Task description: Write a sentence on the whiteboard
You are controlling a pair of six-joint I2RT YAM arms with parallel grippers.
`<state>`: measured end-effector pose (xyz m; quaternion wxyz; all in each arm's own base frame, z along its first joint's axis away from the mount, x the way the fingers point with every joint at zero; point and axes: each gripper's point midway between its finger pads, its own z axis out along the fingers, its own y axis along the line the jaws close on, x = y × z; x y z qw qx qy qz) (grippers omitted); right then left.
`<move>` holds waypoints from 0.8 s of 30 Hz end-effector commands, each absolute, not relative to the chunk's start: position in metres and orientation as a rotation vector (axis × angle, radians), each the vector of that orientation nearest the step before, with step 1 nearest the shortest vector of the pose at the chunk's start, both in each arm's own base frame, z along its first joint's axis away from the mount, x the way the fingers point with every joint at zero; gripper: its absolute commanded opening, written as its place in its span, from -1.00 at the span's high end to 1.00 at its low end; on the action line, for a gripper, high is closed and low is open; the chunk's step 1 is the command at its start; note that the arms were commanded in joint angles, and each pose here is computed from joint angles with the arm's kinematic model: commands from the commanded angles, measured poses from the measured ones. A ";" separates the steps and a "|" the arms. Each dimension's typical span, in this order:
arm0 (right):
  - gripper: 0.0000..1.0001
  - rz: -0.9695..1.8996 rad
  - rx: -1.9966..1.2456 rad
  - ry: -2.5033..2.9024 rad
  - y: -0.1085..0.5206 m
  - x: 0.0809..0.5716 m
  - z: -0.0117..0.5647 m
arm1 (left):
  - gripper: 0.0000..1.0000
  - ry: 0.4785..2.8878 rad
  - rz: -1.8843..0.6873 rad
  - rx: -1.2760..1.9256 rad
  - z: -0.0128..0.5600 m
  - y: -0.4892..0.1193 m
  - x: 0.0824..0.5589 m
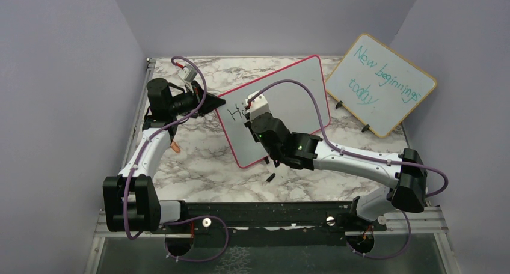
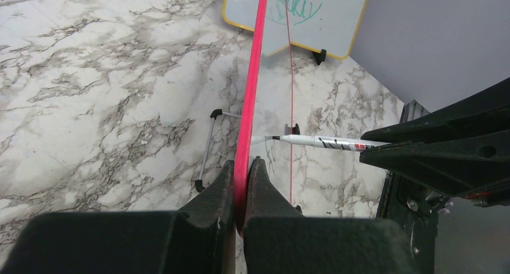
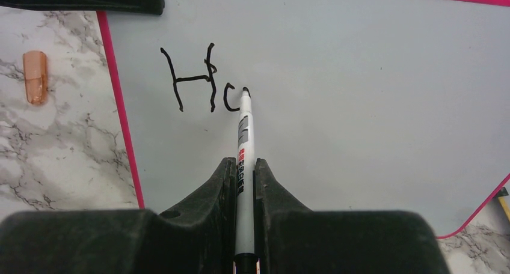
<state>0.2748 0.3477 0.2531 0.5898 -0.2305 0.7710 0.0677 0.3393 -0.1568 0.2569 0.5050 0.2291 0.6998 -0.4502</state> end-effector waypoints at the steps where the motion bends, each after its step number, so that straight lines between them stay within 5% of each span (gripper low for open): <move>1: 0.99 0.230 -0.536 1.768 0.364 0.280 0.263 | 1.00 1.770 -1.052 0.606 0.216 -0.161 0.335; 24: 0.99 0.148 -0.469 1.763 0.331 0.283 0.273 | 1.00 1.774 -1.039 0.600 0.216 -0.159 0.336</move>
